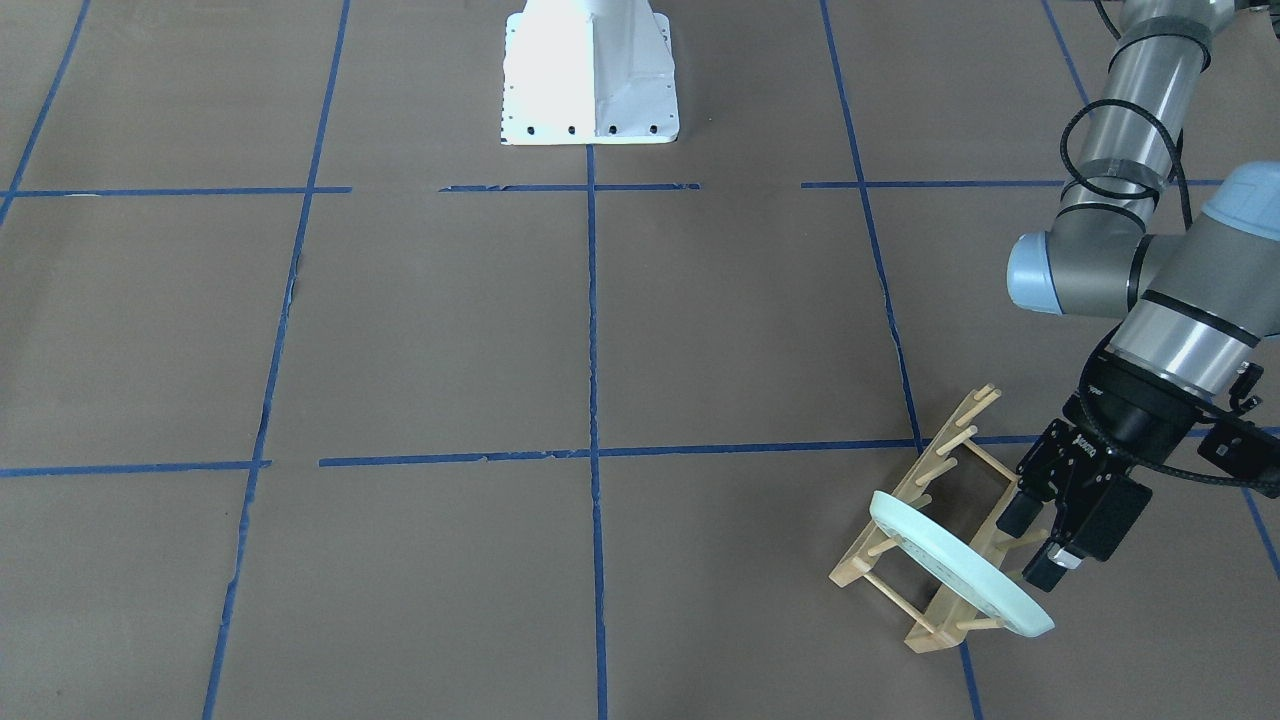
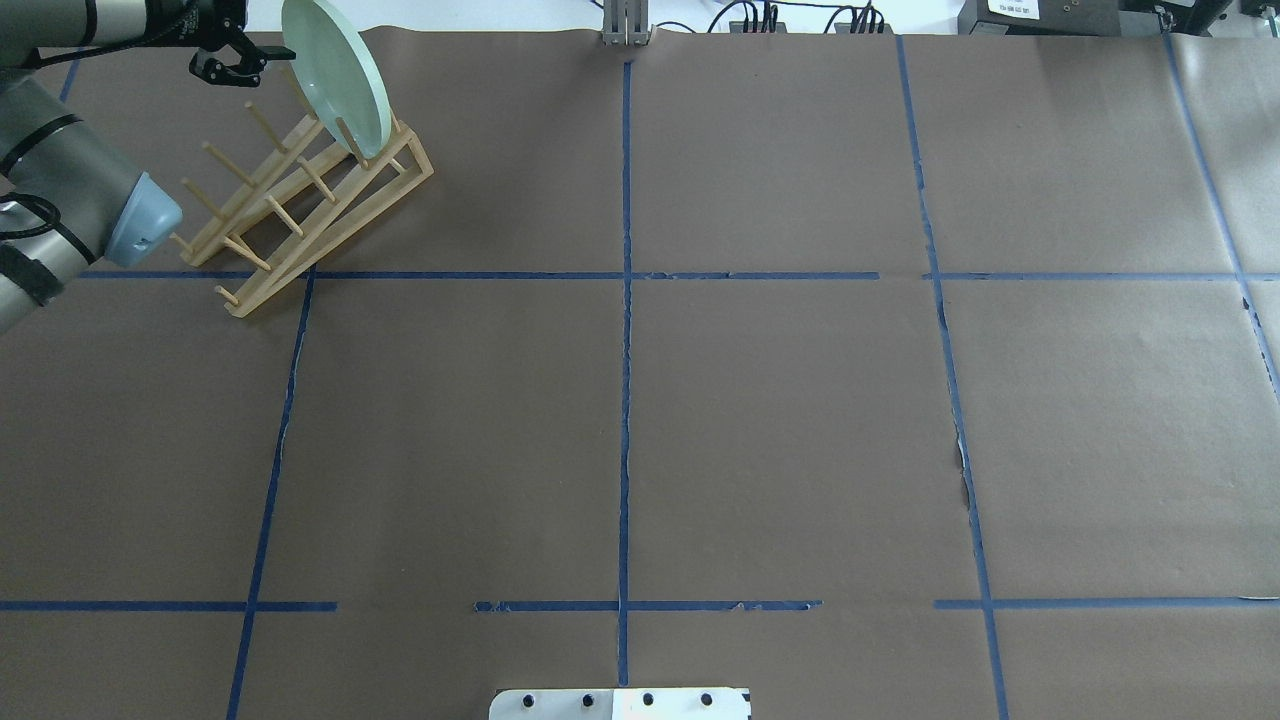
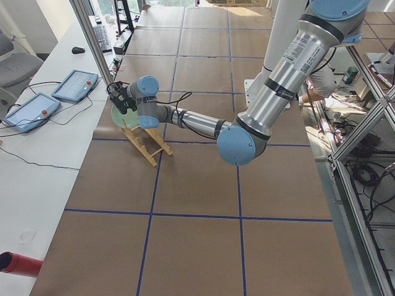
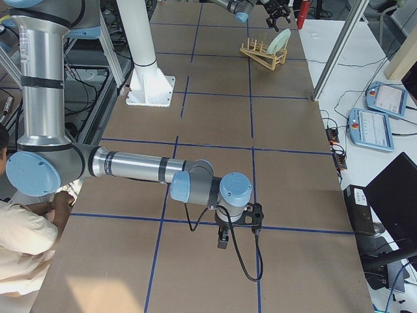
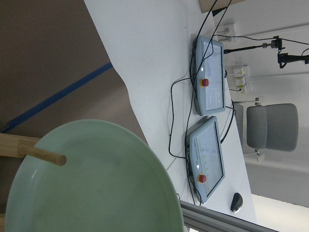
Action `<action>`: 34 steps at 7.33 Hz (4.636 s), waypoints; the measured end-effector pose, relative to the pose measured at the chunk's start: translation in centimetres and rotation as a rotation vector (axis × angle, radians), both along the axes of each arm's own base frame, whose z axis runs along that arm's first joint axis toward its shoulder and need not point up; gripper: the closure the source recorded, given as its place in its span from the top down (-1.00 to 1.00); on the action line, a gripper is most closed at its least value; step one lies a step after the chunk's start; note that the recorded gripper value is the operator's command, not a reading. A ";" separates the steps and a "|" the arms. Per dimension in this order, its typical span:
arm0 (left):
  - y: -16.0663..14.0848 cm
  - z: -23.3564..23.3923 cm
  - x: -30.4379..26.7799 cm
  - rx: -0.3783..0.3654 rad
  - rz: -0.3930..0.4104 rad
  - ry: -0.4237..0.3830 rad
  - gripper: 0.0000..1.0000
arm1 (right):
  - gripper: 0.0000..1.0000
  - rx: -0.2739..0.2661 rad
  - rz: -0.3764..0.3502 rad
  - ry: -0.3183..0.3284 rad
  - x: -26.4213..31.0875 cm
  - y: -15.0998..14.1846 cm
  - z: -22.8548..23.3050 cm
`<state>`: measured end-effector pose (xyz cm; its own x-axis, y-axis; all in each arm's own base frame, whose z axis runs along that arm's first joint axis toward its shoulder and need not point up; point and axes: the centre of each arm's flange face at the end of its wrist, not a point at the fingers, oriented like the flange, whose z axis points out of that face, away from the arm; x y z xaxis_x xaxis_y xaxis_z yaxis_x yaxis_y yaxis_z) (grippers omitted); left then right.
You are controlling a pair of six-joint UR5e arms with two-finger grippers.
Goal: Place plate on table
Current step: 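Reach the left gripper to the pale green plate in the rack and grasp its rim, then lift the plate out of the wooden rack with the left gripper, then swing the plate toward the robot and lower it flat onto the table, then open the left gripper and release the plate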
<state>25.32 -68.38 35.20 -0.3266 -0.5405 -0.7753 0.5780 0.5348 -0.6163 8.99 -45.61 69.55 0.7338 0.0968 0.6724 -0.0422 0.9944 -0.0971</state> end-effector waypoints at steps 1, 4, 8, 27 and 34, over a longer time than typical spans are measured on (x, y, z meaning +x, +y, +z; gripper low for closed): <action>-0.4 -0.2 0.6 -0.003 -0.002 -0.001 0.72 | 1.00 0.000 0.000 0.000 0.0 0.0 0.0; -1.0 -0.6 1.0 -0.004 -0.016 -0.002 -0.21 | 1.00 0.001 0.000 0.000 0.0 0.0 0.0; -1.1 -1.2 0.7 -0.009 -0.032 0.016 -1.00 | 1.00 0.001 0.000 0.000 0.0 0.0 -0.1; 16.5 -12.4 33.5 -0.201 0.737 -0.904 -0.33 | 1.00 0.001 0.000 0.000 0.0 0.0 -0.1; 15.4 -15.6 15.8 0.215 0.740 -0.851 1.00 | 1.00 0.001 0.000 0.000 0.0 0.0 0.0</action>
<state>41.09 -52.98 19.65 0.6899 -0.2110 -0.6925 0.2637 0.9641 -0.0311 8.99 -45.61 69.50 0.7339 0.0962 0.6725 -0.0422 0.9945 -0.0962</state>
